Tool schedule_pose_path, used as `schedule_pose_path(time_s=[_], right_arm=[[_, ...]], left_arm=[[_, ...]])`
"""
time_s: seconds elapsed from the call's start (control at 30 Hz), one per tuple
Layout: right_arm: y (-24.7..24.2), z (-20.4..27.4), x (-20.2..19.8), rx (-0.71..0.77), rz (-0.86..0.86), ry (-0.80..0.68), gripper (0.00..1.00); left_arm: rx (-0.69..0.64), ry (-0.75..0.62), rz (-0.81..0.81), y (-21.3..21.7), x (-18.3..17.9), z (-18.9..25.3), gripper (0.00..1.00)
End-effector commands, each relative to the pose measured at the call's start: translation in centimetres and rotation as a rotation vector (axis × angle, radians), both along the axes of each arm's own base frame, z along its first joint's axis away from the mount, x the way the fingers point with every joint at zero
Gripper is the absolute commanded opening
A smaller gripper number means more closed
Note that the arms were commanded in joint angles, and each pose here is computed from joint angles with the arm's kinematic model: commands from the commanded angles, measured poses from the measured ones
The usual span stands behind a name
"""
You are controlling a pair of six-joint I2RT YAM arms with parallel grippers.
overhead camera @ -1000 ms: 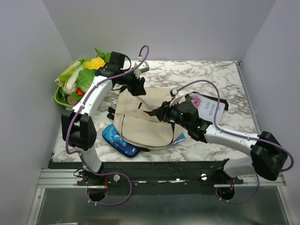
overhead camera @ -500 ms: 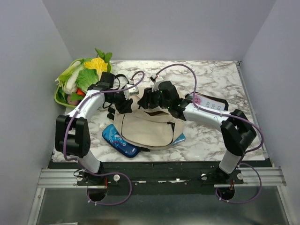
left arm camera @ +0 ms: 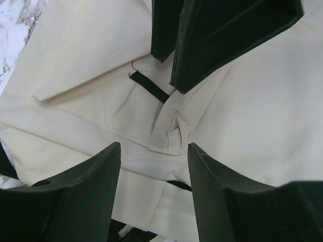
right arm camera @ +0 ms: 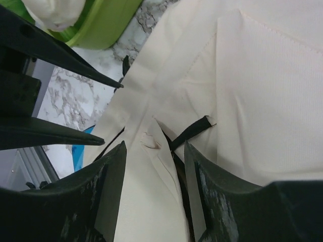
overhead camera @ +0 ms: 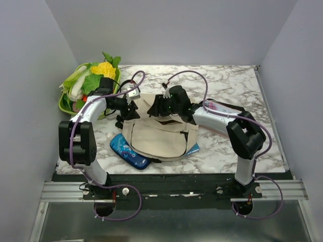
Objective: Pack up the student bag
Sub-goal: Zip the student bag at the center of the board.
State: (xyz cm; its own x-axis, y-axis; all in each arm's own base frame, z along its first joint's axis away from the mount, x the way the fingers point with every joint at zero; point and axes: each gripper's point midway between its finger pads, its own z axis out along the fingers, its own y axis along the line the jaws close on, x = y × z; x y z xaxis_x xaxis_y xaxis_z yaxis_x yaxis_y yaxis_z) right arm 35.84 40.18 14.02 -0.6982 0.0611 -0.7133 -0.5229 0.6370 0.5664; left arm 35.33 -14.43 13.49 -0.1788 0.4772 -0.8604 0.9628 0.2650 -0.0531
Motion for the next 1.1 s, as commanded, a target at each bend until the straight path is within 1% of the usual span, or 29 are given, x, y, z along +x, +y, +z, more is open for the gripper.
schedule_pose_path(time_s=[0.0, 0.13, 0.17, 0.23, 0.27, 0.33, 0.43, 0.63, 0.93, 1.07], right_arm=[[0.3, -2.5, -1.0, -0.015, 0.017, 0.132, 0.57], [0.2, -3.5, -1.1, -0.014, -0.004, 0.181, 0.57], [0.1, -3.9, -1.0, -0.023, -0.019, 0.192, 0.57], [-0.1, -4.1, -0.7, -0.018, -0.036, 0.208, 0.57], [0.0, -4.1, -0.7, -0.015, -0.036, 0.213, 0.57], [0.2, -4.2, -0.2, -0.007, -0.041, 0.222, 0.57], [0.6, -4.1, 0.6, -0.002, -0.049, 0.218, 0.56], [1.1, -4.8, 1.5, -0.019, -0.061, 0.231, 0.52], [1.5, -5.2, 2.0, -0.031, -0.067, 0.249, 0.41], [1.3, -5.7, 2.0, -0.049, -0.074, 0.250, 0.37]], left_arm=[[-0.081, -0.052, -0.098, -1.3, -0.4, 0.9, 0.63], [-0.079, -0.059, -0.153, -2.1, -0.5, 0.6, 0.64], [-0.075, -0.030, -0.172, -2.3, -1.2, 0.4, 0.64], [-0.057, -0.060, -0.237, -2.9, -1.3, 0.2, 0.68], [-0.052, -0.040, -0.248, -3.0, -1.7, 0.0, 0.69], [-0.044, -0.050, -0.263, -3.1, -1.5, -0.2, 0.70], [-0.029, -0.049, -0.268, -2.9, -1.7, -0.9, 0.70], [-0.005, -0.064, -0.271, -2.6, -2.2, -1.7, 0.69], [-0.005, -0.100, -0.274, -2.5, -2.6, -1.6, 0.68], [-0.005, -0.115, -0.259, -2.6, -2.0, -1.5, 0.68]])
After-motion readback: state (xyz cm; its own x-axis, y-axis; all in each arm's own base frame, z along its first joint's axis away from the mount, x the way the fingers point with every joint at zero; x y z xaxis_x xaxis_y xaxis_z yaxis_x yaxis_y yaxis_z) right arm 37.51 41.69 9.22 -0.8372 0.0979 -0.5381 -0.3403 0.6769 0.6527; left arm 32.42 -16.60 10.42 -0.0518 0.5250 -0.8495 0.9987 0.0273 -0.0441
